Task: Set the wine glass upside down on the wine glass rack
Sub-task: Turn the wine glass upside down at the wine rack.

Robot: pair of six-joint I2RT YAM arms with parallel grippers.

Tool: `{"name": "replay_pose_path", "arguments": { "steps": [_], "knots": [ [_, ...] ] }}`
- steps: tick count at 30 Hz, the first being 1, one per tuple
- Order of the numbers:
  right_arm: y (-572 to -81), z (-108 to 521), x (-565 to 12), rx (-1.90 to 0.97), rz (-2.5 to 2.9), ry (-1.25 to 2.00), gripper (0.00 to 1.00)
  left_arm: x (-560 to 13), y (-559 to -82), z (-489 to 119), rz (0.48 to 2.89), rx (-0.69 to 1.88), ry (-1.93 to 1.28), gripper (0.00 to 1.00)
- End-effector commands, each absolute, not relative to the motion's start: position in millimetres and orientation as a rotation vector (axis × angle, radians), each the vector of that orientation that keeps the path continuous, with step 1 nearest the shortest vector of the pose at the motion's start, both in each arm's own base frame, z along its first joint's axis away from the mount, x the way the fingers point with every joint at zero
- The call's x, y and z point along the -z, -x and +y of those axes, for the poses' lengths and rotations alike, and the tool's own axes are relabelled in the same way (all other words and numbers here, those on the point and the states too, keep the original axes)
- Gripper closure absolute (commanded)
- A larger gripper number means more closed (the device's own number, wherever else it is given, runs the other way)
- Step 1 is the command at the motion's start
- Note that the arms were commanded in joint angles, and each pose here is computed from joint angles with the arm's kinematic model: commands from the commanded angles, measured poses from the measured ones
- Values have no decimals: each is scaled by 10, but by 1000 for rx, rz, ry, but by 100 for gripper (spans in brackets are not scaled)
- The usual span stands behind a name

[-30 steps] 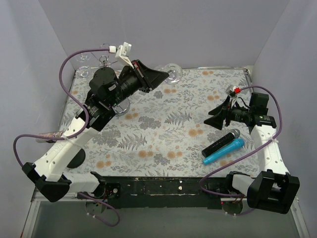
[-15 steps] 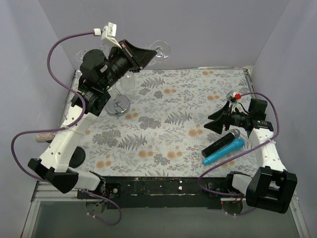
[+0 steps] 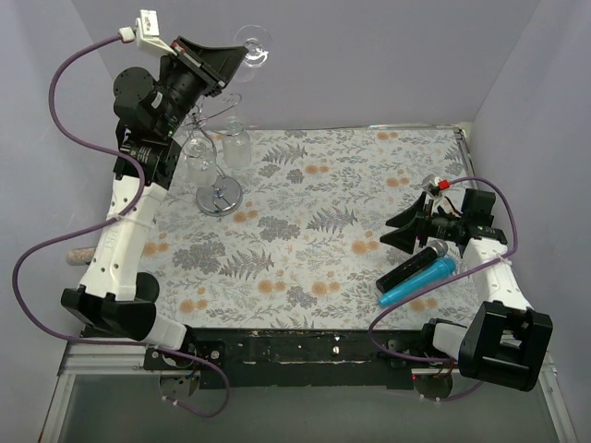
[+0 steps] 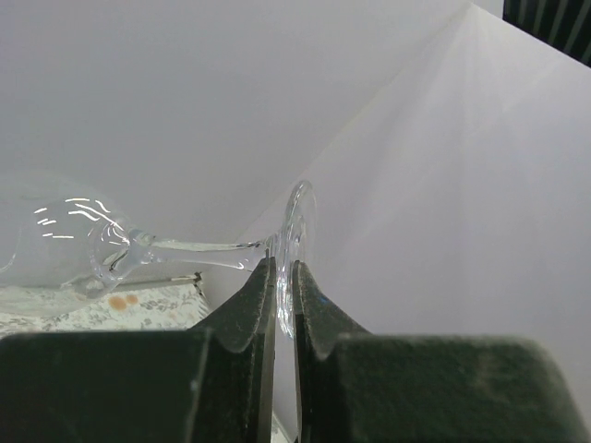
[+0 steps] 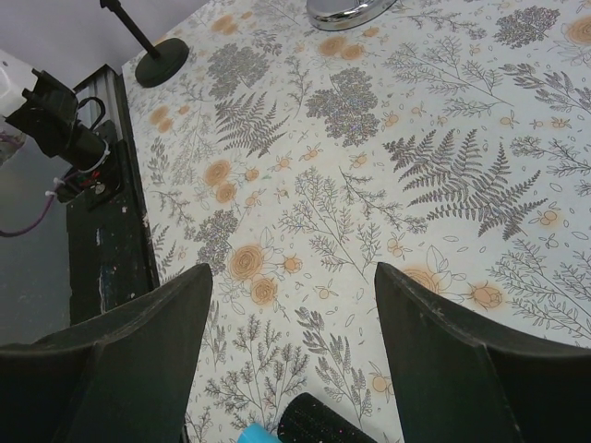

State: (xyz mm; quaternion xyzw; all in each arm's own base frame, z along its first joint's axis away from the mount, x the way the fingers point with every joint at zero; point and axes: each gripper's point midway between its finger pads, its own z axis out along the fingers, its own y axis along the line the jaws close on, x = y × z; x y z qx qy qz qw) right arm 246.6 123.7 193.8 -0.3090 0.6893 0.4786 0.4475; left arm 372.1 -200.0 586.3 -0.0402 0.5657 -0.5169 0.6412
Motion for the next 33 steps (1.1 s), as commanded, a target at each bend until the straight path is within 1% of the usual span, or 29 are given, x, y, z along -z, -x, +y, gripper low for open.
{"name": "replay_pose_path", "arguments": {
  "steps": [1, 10, 18, 24, 33],
  "knots": [
    [-2462, 1250, -1995, -1199, 1645, 808, 21, -6305, -3720, -1624, 1118, 1183, 114, 100],
    [-2450, 1261, -1989, -1231, 1640, 805, 21, -6325, -4100, -660, 1037, 1080, 266, 100],
    [-2448, 1263, -1963, -1247, 1645, 800, 21, -6169, -4399, -37, 1014, 1056, 371, 100],
    [-2453, 1264, -1947, -1261, 1647, 796, 21, -6029, -4629, 159, 1019, 1060, 421, 100],
    [-2447, 1266, -1948, -1271, 1647, 796, 21, -5708, -4943, 238, 1077, 1068, 490, 100]
  ]
}}
